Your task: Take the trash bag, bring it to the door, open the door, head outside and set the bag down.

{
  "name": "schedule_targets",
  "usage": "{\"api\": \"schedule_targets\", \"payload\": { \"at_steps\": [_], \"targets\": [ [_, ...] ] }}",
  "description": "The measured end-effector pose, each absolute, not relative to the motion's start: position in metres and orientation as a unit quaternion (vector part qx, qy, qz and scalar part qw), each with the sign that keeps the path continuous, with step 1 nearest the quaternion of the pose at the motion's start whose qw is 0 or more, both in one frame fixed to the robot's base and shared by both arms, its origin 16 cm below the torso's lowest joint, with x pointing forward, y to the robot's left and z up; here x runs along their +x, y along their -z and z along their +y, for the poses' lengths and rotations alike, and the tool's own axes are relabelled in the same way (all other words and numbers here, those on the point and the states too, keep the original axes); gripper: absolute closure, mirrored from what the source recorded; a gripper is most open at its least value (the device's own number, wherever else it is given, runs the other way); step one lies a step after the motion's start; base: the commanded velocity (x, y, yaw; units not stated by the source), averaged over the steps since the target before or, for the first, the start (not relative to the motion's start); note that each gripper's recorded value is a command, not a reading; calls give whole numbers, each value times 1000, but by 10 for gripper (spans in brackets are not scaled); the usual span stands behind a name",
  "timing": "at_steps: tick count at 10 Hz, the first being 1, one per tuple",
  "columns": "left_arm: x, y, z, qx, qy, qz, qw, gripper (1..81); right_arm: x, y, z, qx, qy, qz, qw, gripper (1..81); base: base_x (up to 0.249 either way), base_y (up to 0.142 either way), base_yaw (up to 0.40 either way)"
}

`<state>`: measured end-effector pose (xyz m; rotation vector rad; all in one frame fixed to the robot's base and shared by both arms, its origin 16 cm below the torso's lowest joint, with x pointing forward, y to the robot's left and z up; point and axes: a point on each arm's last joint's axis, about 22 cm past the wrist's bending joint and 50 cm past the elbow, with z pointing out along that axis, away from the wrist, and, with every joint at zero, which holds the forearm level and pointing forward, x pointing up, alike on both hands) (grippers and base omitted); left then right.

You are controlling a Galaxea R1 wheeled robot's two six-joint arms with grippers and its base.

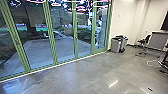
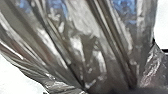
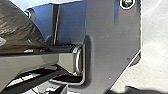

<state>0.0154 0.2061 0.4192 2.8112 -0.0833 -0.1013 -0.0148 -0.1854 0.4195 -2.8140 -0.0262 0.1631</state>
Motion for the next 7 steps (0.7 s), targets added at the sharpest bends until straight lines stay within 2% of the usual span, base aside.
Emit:
{"api": "schedule_targets", "payload": {
  "at_steps": [4, 7],
  "targets": [
    [16, -419, 206, 986, 35, -29, 163, 811, -17, -419, -186, -985, -59, -9, 160, 10, 165, 0, 0],
    [16, -419, 207, 986, 34, -29, 162, 811, -17, -420, -180, -985, -58, -9, 163, 10, 171, -64, 0]
  ]
}}
